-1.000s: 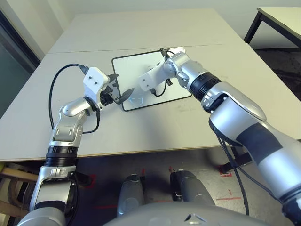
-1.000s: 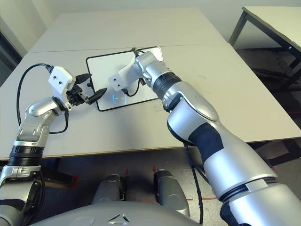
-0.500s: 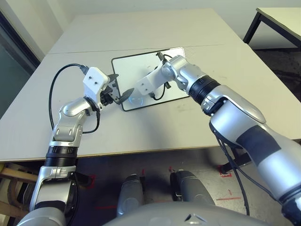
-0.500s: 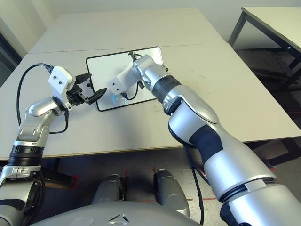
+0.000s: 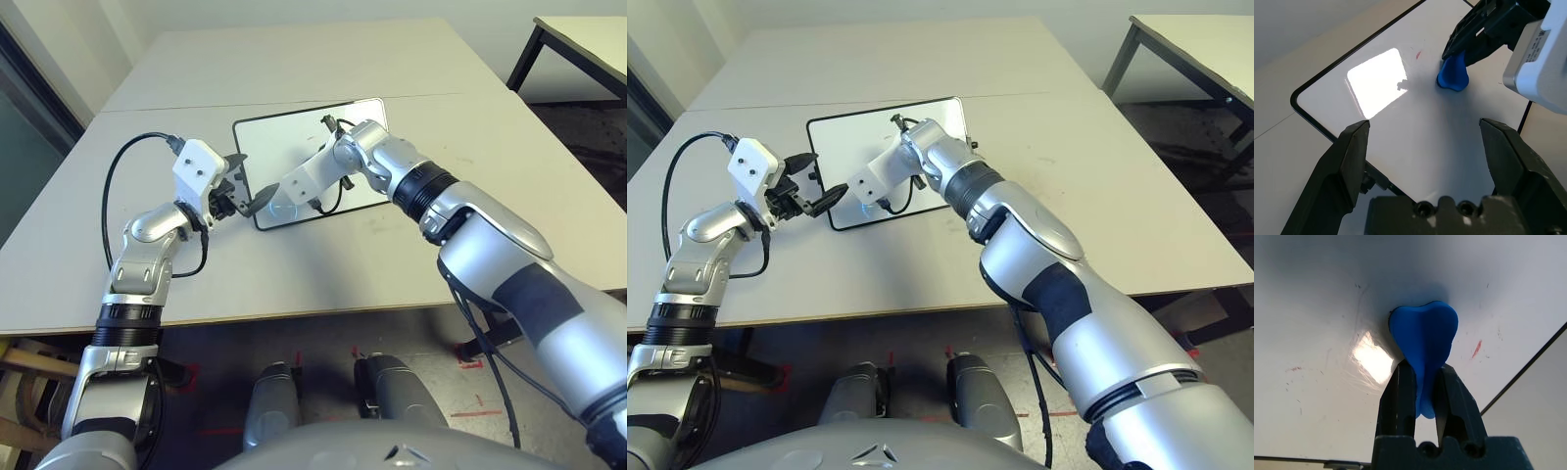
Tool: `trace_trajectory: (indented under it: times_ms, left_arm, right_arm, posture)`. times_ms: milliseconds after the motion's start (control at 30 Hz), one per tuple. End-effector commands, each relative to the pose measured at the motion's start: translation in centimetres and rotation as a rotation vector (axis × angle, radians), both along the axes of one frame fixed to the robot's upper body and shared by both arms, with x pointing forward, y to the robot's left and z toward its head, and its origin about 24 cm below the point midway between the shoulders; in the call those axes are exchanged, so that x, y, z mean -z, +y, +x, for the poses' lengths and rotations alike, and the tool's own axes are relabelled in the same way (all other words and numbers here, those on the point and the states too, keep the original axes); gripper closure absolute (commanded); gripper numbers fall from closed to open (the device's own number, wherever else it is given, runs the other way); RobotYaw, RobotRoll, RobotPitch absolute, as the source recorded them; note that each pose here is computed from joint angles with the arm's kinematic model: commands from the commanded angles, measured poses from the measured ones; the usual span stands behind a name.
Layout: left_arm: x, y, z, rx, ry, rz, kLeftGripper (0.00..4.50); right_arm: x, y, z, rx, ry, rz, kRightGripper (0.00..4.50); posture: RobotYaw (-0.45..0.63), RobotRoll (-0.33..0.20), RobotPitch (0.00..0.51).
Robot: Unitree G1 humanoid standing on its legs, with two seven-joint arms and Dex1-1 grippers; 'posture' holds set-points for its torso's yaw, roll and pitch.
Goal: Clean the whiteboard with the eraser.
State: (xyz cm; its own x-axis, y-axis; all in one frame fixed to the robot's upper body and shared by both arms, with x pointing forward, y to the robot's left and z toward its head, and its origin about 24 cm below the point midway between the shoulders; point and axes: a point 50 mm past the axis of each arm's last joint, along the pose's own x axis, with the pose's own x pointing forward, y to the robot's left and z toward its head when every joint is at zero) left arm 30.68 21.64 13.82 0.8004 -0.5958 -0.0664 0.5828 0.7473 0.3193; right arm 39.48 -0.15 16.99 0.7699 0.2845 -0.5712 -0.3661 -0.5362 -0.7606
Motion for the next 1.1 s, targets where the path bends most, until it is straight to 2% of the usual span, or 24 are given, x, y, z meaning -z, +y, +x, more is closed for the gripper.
trace_trajectory:
  times_ms: [33, 600, 767, 1100]
  left_arm:
    - [0.4, 0.2, -0.1, -0.005, 0.015, 0.011, 0.00]
    - [0.1, 0.2, 0.0, 0.001, 0.015, 0.018, 0.00]
    - [0.0, 0.2, 0.0, 0.003, 0.015, 0.020, 0.00]
    - [0.0, 0.1, 0.0, 0.001, 0.017, 0.018, 0.00]
  right_arm:
    - [0.3, -2.0, 0.9, 0.081, -0.034, -0.035, 4.14]
    - [-1.0, -4.4, 2.0, 0.176, -0.069, -0.008, 4.14]
    - [-1.3, -3.3, 1.7, 0.160, -0.030, 0.053, 4.14]
    - [-3.6, -1.2, 1.4, 0.133, -0.053, 0.172, 4.14]
  posture:
    - [-0.01, 0.000, 0.045]
    - [-0.02, 0.000, 0.045]
    - [-0.02, 0.000, 0.046]
    - [-0.01, 0.000, 0.049]
